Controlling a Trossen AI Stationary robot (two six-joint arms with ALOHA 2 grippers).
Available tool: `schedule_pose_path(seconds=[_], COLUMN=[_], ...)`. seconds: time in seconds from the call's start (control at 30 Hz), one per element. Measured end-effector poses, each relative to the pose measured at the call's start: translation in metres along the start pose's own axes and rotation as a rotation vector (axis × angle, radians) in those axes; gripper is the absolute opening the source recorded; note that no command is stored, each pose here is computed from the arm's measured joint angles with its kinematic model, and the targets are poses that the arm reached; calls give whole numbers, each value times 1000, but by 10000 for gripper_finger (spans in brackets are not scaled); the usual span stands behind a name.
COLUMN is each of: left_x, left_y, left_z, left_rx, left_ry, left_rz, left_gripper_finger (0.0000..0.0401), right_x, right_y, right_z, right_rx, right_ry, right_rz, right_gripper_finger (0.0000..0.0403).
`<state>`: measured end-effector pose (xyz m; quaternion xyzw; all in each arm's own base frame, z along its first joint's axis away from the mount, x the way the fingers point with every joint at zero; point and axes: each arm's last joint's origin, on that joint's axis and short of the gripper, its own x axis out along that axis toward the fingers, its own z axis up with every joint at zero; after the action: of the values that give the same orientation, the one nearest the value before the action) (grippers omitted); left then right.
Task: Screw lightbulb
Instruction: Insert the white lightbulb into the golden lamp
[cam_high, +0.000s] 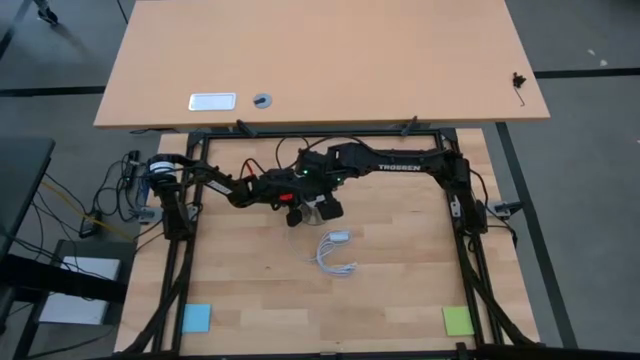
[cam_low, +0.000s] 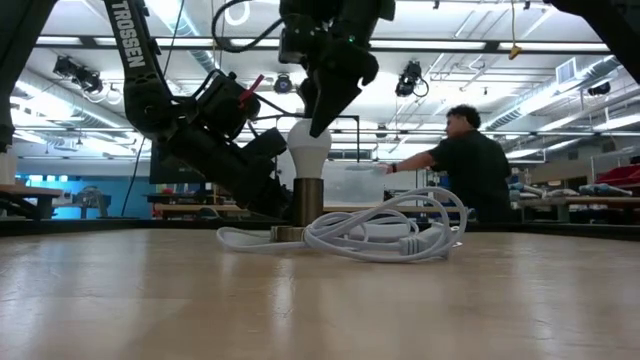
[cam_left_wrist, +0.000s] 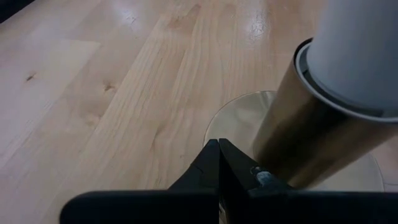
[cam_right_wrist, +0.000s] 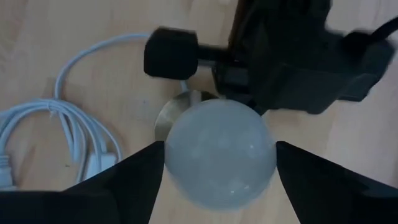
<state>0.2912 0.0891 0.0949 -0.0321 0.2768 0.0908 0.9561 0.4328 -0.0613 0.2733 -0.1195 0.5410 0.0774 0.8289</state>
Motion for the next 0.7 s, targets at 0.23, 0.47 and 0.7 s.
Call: schedule_pose_path(seconds=[0.23,0.47,0.7], left_x=[0,0,0], left_y=[0,0,-1], left_z=[0,0,0], left_rx=[0,0,0], left_ry=[0,0,-1], left_rz=[0,-2,-11], left_gripper_finger=[3,3,3], right_x=[4,5,8], right_y=[3,4,21], right_z=[-1,-1,6], right_rx=[121,625,664], right_ry=[3,1,7], right_rz=[-4,-30,-60], right_gripper_finger=[289,287,310])
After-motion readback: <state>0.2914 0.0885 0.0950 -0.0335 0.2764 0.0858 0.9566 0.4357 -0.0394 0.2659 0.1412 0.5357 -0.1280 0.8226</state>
